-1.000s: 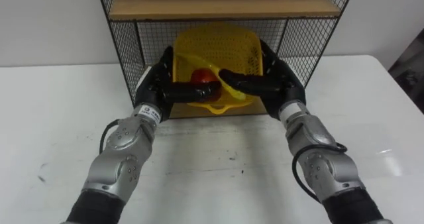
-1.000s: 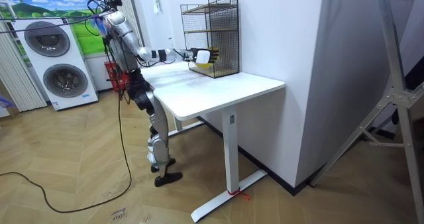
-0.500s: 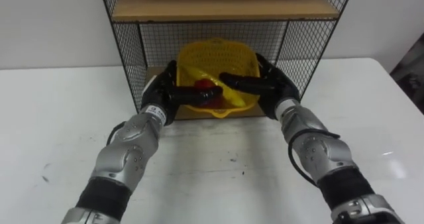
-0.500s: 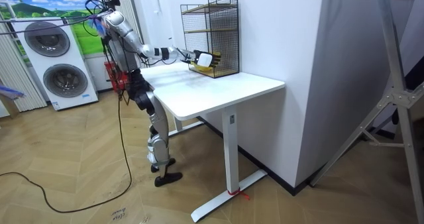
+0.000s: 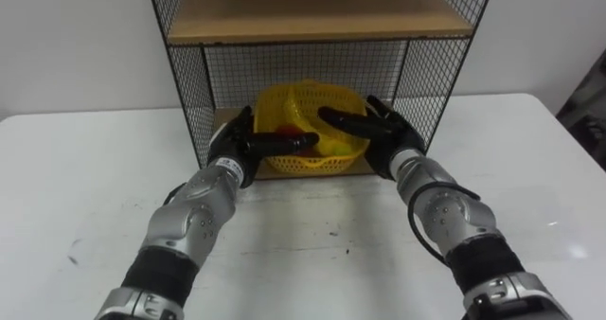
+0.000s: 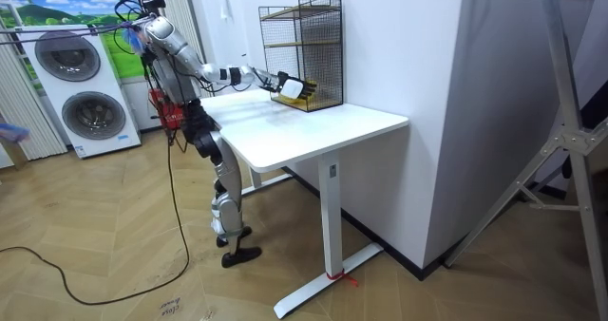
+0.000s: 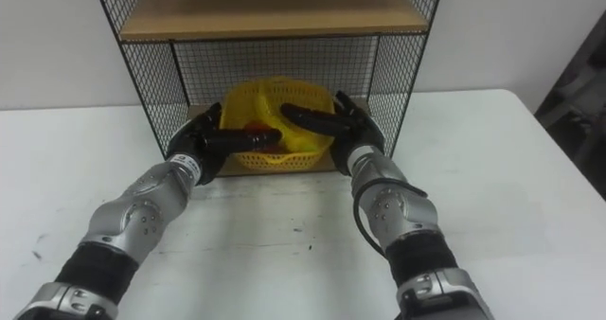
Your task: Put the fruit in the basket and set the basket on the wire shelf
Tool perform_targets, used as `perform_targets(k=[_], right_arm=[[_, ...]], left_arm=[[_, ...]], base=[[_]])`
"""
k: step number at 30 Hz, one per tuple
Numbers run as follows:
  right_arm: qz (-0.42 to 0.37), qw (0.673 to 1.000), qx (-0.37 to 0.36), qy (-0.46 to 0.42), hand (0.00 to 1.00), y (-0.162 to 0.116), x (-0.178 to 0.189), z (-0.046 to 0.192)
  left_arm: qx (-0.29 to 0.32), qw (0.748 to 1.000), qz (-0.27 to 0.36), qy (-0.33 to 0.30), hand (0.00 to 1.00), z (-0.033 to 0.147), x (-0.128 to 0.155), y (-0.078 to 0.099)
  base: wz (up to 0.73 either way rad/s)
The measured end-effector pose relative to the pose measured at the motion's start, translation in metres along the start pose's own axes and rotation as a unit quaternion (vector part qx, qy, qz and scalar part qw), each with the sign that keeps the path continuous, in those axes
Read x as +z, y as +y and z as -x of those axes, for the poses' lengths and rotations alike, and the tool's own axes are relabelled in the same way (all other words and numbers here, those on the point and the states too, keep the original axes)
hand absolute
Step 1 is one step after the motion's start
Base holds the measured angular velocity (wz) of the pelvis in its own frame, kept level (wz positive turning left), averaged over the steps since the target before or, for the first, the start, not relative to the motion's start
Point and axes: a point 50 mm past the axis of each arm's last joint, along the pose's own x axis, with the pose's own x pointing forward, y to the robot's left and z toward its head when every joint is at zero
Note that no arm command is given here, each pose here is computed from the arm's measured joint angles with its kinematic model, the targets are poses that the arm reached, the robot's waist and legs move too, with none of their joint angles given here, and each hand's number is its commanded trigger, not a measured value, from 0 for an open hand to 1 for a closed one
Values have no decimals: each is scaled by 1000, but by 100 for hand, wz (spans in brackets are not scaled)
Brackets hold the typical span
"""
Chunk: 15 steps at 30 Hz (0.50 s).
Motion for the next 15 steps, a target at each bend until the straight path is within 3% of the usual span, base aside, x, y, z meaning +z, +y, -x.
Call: perform_targets(k=[15], right_arm=[[-21, 1000, -5, -1, 0, 4, 13, -7]], left_arm=[[3, 999, 39, -10, 0, -3, 15, -3]], base=[[0]])
